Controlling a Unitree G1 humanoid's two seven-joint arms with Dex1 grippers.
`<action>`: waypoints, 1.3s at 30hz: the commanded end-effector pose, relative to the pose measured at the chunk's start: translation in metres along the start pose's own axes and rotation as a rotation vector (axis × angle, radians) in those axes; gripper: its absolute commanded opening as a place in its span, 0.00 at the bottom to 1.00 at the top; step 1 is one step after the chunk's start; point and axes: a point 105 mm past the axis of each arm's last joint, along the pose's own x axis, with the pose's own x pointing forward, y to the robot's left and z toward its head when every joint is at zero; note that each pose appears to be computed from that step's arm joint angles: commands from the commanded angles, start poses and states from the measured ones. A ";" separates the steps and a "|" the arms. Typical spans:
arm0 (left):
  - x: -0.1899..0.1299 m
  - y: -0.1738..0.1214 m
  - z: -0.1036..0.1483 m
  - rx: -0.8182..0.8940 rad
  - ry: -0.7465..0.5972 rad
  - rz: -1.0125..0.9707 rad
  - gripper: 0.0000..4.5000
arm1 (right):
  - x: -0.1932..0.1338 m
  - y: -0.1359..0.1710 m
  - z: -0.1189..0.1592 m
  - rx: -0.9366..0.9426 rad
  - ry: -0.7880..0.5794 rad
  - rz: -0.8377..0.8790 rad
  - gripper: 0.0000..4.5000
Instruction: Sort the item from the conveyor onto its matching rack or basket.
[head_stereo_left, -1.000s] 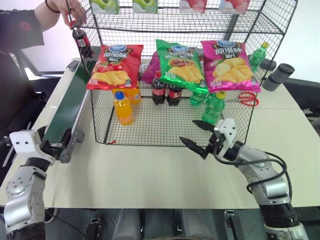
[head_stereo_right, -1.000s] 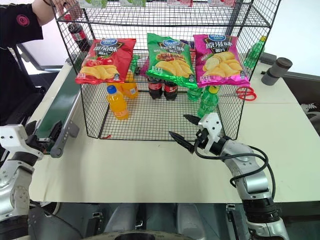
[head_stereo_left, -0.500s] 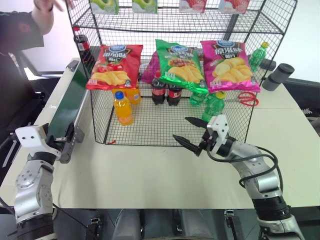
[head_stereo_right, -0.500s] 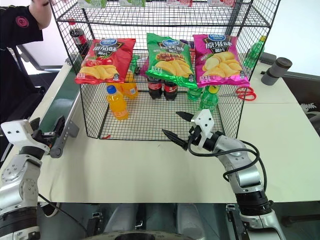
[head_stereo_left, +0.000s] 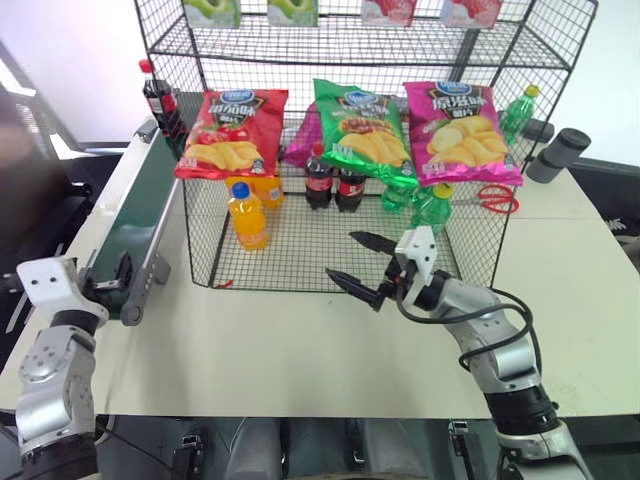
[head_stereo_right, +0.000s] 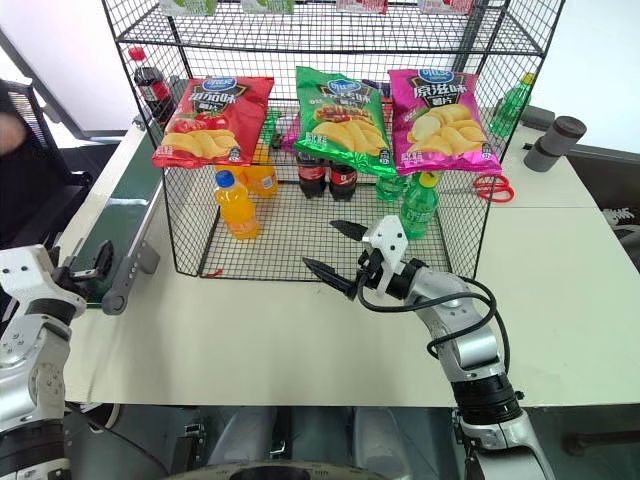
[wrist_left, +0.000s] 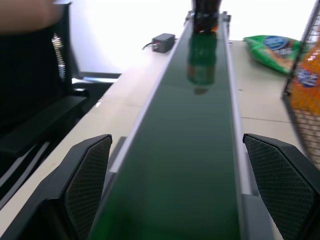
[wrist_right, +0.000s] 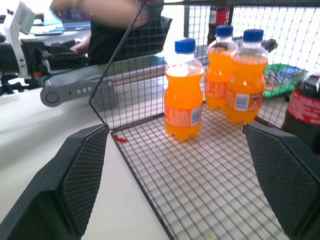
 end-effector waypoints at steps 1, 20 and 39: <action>0.003 0.001 0.014 0.042 -0.064 0.008 1.00 | 0.003 0.000 0.006 -0.012 -0.025 -0.001 0.99; 0.012 -0.009 0.016 0.070 -0.084 -0.009 1.00 | 0.000 -0.001 0.007 -0.017 -0.026 -0.030 0.99; 0.009 -0.002 0.007 0.041 -0.095 0.030 1.00 | 0.001 -0.001 0.005 -0.026 -0.019 -0.024 0.99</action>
